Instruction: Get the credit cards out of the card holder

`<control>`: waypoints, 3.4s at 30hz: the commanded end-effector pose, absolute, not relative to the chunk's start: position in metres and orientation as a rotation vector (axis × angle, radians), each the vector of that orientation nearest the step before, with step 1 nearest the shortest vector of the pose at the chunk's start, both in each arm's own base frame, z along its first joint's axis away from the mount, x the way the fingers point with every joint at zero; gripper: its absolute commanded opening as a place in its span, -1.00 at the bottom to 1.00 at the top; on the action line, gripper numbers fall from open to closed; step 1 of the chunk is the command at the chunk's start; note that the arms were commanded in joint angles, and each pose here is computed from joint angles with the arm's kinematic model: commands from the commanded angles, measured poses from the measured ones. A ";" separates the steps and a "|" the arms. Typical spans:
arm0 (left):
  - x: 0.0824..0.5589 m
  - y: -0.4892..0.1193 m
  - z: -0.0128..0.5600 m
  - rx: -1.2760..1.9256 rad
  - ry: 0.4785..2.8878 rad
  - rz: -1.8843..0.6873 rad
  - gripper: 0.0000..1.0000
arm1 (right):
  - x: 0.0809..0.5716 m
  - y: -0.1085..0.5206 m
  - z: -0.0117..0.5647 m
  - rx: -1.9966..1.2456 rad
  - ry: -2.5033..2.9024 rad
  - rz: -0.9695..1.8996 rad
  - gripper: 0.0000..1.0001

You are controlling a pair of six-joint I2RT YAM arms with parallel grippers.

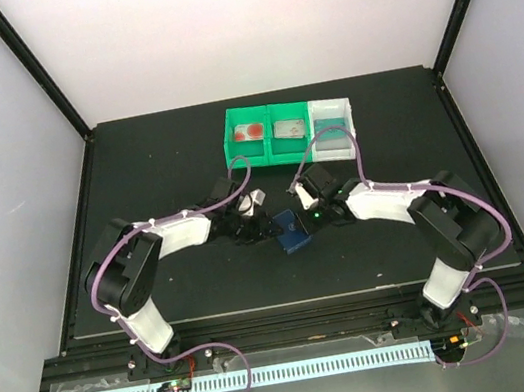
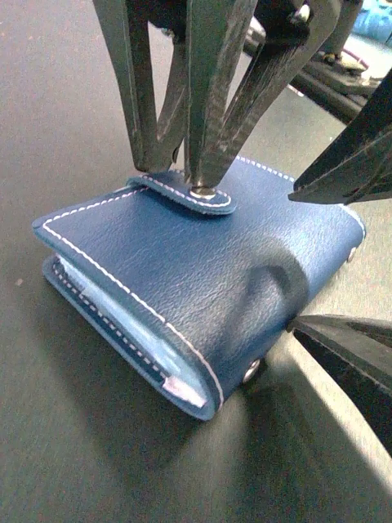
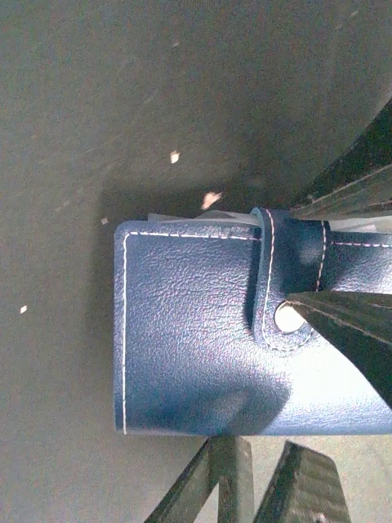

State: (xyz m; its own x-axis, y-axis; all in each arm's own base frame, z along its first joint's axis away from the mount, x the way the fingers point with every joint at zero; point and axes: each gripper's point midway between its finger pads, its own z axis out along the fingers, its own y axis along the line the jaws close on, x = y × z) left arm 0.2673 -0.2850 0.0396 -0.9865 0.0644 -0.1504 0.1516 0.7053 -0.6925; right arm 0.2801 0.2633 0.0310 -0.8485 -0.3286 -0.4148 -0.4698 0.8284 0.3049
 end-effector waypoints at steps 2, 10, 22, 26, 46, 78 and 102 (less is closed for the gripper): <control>0.243 -0.323 0.069 0.335 2.707 -1.361 -0.21 | 0.267 0.245 0.027 -0.581 2.683 0.517 -0.51; 0.227 -0.321 0.092 0.369 2.636 -1.341 -0.10 | 0.249 0.225 0.043 -0.497 2.699 0.485 -0.52; 0.220 -0.252 0.150 0.368 2.423 -0.961 0.98 | 0.264 0.243 0.084 -0.449 2.632 0.496 -0.53; 0.216 -0.224 0.171 0.346 2.352 -0.844 0.98 | 0.264 0.255 0.082 -0.461 2.638 0.493 -0.50; 0.182 -0.201 0.194 0.332 2.174 -0.959 0.98 | 0.263 0.259 0.039 -0.542 2.764 0.226 -0.48; 0.185 -0.192 0.159 0.243 2.290 -0.887 0.98 | 0.253 0.255 0.047 -0.573 2.709 0.186 -0.98; 0.188 -0.257 0.192 0.198 2.216 -1.397 0.81 | 0.219 0.319 0.181 -0.551 2.340 1.006 -0.98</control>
State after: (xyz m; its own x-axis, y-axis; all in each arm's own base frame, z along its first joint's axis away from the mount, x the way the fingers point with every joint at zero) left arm 0.1865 -0.2455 0.1657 -0.8674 -0.1025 -0.4869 0.3524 0.5643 -0.7466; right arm 0.2263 0.3071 0.1622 -0.7846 -0.1889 -0.5905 -0.5274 0.7041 0.4755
